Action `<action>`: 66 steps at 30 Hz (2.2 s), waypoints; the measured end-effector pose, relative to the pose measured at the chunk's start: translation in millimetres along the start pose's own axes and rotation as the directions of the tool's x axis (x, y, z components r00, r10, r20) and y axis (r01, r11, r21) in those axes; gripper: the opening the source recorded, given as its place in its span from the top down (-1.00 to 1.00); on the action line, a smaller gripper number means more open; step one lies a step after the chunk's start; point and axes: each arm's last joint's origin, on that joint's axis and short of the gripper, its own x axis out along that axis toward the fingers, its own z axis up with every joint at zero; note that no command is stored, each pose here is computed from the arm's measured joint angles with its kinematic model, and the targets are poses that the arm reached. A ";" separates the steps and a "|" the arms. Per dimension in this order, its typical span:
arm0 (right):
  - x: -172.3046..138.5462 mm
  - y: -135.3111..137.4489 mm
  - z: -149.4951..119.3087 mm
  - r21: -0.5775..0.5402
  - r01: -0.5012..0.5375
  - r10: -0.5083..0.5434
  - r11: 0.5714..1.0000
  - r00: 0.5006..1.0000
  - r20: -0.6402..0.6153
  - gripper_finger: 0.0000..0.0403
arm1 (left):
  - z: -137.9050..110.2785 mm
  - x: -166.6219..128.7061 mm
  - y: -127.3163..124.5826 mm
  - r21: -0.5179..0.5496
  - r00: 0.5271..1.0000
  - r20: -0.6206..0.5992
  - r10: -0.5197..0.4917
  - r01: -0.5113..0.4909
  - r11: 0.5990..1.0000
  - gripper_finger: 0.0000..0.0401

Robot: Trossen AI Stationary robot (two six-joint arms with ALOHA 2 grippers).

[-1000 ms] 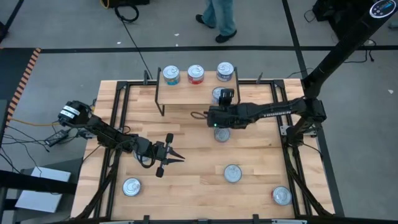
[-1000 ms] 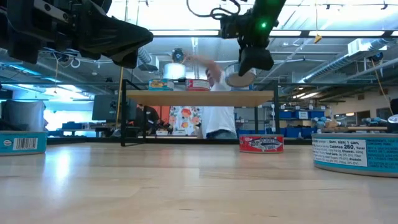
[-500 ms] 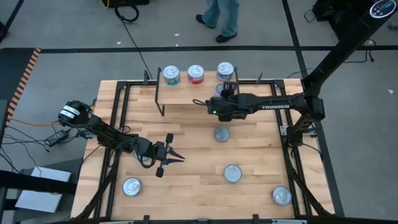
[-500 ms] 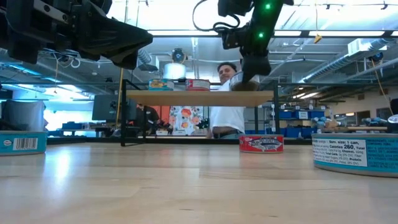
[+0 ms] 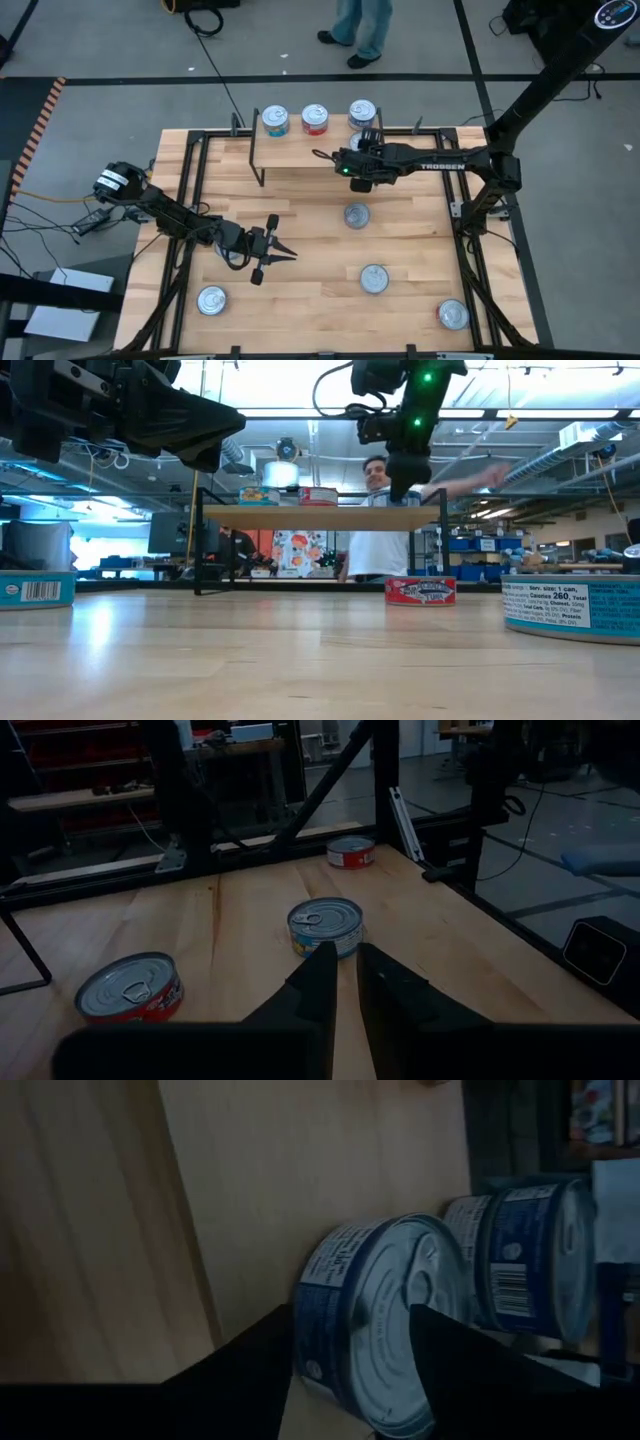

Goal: Stack canned seafood by type on shelf
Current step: Put the blue tuna can on the shelf aligned with the other blue tuna can, then put the red tuna can on the shelf aligned with the other red tuna can

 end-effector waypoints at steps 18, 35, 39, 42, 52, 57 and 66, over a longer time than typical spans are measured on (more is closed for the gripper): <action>-74.7 39.9 19.4 -0.029 -0.134 0.137 0.991 0.970 0.203 0.36 | -2.2 0.0 -0.2 0.003 1.000 -0.023 -0.002 0.002 1.000 0.77; -102.7 148.5 -19.9 -0.079 -0.583 0.586 0.809 0.786 0.196 0.97 | -3.5 -0.1 -0.2 0.005 0.999 -0.036 -0.003 0.003 1.000 0.77; -113.3 165.9 -28.6 -0.075 -0.669 0.670 0.739 0.720 0.183 0.98 | -3.5 -0.1 -0.3 0.005 0.999 -0.036 -0.003 0.003 1.000 0.77; -122.8 175.7 -34.7 -0.048 -0.721 0.717 0.692 0.677 0.166 0.98 | -3.9 -0.1 -0.3 0.005 0.999 -0.040 -0.003 0.003 1.000 0.77; -146.0 198.1 -64.8 0.144 -0.805 0.816 0.575 0.578 -0.026 0.98 | -4.4 -0.1 1.1 0.031 0.998 -0.047 0.032 -0.030 0.999 0.77; -154.2 203.3 -84.4 0.243 -0.756 0.794 0.608 0.589 -0.152 0.98 | -4.3 0.0 1.2 0.064 0.998 -0.045 0.034 -0.031 0.997 0.77; -166.8 209.9 -106.8 0.360 -0.673 0.763 0.646 0.587 -0.271 0.98 | -4.0 0.3 4.7 0.058 0.998 -0.042 0.049 -0.046 0.997 0.77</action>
